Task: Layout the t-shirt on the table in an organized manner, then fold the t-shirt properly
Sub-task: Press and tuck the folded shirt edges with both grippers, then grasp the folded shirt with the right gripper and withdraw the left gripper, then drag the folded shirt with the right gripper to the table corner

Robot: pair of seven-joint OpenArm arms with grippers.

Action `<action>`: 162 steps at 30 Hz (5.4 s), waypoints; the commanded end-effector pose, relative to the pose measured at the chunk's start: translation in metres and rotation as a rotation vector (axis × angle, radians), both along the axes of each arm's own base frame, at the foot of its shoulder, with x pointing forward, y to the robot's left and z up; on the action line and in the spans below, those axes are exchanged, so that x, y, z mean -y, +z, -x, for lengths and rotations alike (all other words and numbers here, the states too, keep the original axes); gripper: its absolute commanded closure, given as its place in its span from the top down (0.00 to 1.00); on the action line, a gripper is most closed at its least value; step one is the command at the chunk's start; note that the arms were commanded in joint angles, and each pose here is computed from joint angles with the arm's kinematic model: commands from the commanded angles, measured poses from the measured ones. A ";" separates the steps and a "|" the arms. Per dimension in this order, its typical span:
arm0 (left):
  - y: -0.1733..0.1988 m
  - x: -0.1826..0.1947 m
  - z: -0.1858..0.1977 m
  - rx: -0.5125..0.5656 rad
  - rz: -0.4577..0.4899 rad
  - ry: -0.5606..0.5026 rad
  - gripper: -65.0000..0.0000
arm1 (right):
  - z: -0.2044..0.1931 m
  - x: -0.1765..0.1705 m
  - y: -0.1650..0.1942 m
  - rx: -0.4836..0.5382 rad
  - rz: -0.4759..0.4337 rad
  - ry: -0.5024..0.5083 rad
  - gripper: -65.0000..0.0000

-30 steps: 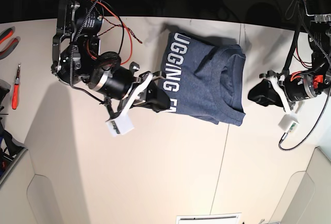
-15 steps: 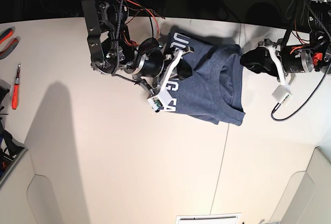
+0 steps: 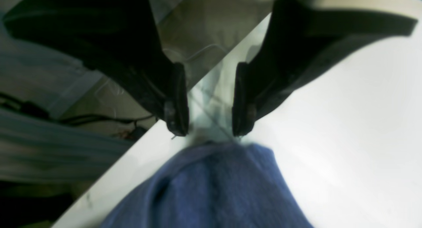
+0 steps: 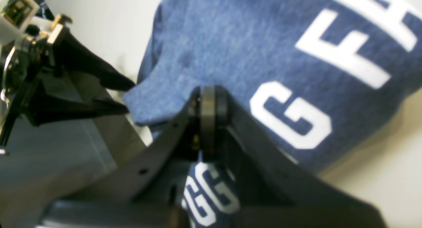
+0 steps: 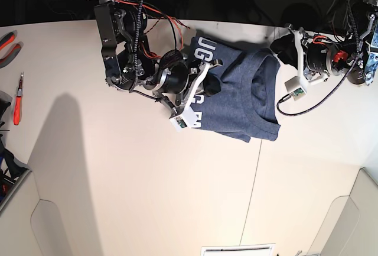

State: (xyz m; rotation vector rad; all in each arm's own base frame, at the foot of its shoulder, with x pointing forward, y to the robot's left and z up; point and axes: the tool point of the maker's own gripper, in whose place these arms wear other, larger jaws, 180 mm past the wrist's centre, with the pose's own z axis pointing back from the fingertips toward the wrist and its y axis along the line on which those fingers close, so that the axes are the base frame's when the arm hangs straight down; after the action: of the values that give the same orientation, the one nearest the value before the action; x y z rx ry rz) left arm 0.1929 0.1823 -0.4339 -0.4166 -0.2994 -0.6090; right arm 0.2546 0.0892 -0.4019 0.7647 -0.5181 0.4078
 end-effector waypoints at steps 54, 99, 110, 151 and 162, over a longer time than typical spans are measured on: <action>0.034 0.008 -0.044 0.207 -0.064 -0.077 0.00 | -0.010 -0.007 0.015 0.041 -0.040 -0.003 0.00; 0.142 -0.131 -0.159 0.649 -0.318 0.505 0.00 | -0.022 -0.061 0.050 0.209 -0.022 0.219 0.00; 0.134 -0.126 -0.154 0.628 -0.298 0.506 0.00 | -0.036 0.002 -0.064 0.082 0.406 0.030 0.00; 0.169 -0.037 -0.163 0.703 0.218 0.377 0.00 | -0.112 0.360 0.096 0.360 0.553 -1.045 0.00; 0.188 -0.059 -0.111 0.679 0.376 0.451 0.00 | -0.037 0.341 0.136 0.487 0.641 -0.941 0.00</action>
State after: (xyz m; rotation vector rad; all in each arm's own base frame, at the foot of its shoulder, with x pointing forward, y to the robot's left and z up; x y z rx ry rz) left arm 0.3011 0.2411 -0.2591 -0.4800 -1.0998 -0.1963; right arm 0.2893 -0.2523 -0.2741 -0.2487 -1.0294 -0.1577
